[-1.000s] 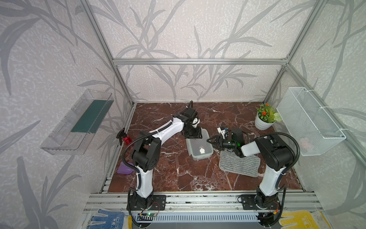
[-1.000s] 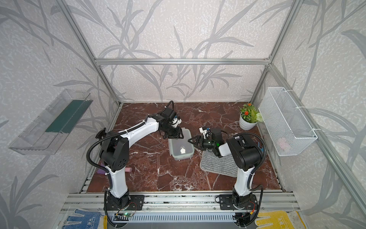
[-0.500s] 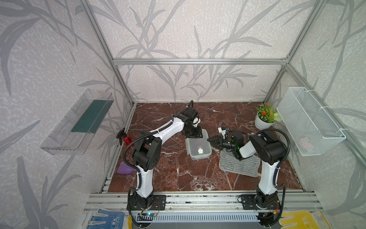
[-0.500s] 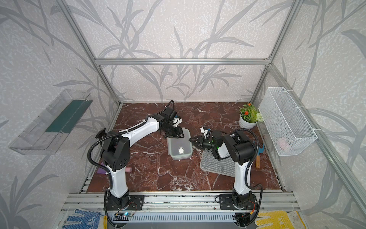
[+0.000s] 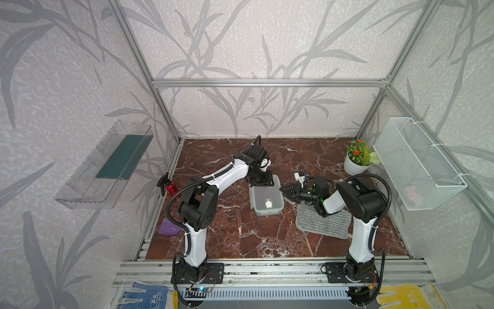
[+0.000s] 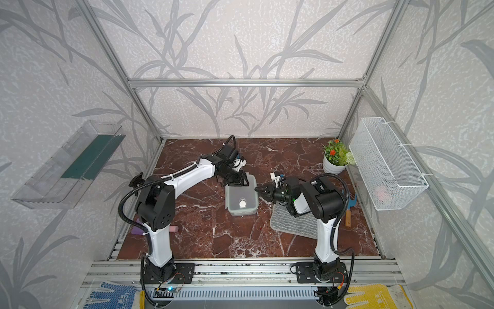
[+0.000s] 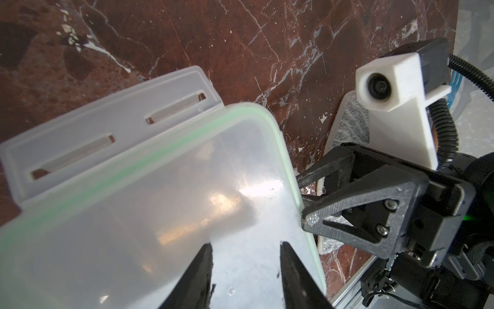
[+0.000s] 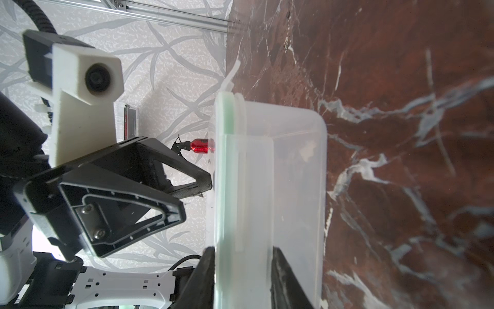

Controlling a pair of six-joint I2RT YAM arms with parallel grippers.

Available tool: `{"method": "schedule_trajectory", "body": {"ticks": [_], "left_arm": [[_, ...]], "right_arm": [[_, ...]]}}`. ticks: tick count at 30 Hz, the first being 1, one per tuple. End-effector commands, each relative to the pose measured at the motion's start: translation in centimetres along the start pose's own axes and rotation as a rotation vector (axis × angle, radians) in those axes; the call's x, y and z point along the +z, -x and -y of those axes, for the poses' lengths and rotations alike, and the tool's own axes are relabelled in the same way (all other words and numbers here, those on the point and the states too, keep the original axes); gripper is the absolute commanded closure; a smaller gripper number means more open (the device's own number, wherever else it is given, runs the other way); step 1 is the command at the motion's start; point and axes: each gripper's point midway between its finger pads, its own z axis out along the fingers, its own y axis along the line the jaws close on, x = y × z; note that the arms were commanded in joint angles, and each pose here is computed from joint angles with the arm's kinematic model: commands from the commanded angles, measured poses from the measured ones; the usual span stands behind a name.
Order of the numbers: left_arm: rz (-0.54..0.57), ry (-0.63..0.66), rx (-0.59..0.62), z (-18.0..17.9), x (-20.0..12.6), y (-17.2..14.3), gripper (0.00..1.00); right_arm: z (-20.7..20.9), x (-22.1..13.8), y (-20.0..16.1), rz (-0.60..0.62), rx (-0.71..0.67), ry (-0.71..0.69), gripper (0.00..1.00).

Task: Wipe the insides of the lunch boxes
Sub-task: Open the fastener of the lunch box.

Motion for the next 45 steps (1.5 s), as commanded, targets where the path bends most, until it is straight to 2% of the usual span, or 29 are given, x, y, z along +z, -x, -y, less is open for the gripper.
{"method": "schedule_trajectory", "body": {"ticks": [1,12,23,33,36,41,45], "left_arm": [[-0.317,0.234,-0.114,-7.3,5.0,-8.6,0.57],[-0.324,0.244,-0.118,-7.6,5.2,-8.8,0.57],[-0.281,0.231,-0.102,-6.5,4.1,-7.1,0.57],[-0.118,0.168,-0.034,-2.4,0.0,-1.0,0.56],[-0.055,0.146,-0.013,-1.0,-1.8,1.2,0.55],[0.062,0.109,0.008,0.7,-6.2,3.7,0.53],[0.127,0.109,-0.015,-0.3,-9.6,3.9,0.49]], "right_arm": [[-2.4,0.5,-0.6,-0.012,-0.1,0.034,1.0],[-2.1,-0.8,-0.8,-0.021,-0.16,-0.165,1.0],[-3.7,-1.5,-0.3,-0.029,-0.208,-0.225,0.99],[-4.3,-2.4,-0.5,-0.035,-0.223,-0.278,0.41],[-3.7,-2.3,-0.6,-0.045,-0.206,-0.294,0.29],[-2.9,-1.4,-0.4,-0.064,-0.166,-0.268,0.25],[-3.0,-0.5,-0.1,-0.078,-0.151,-0.231,0.25]]}}
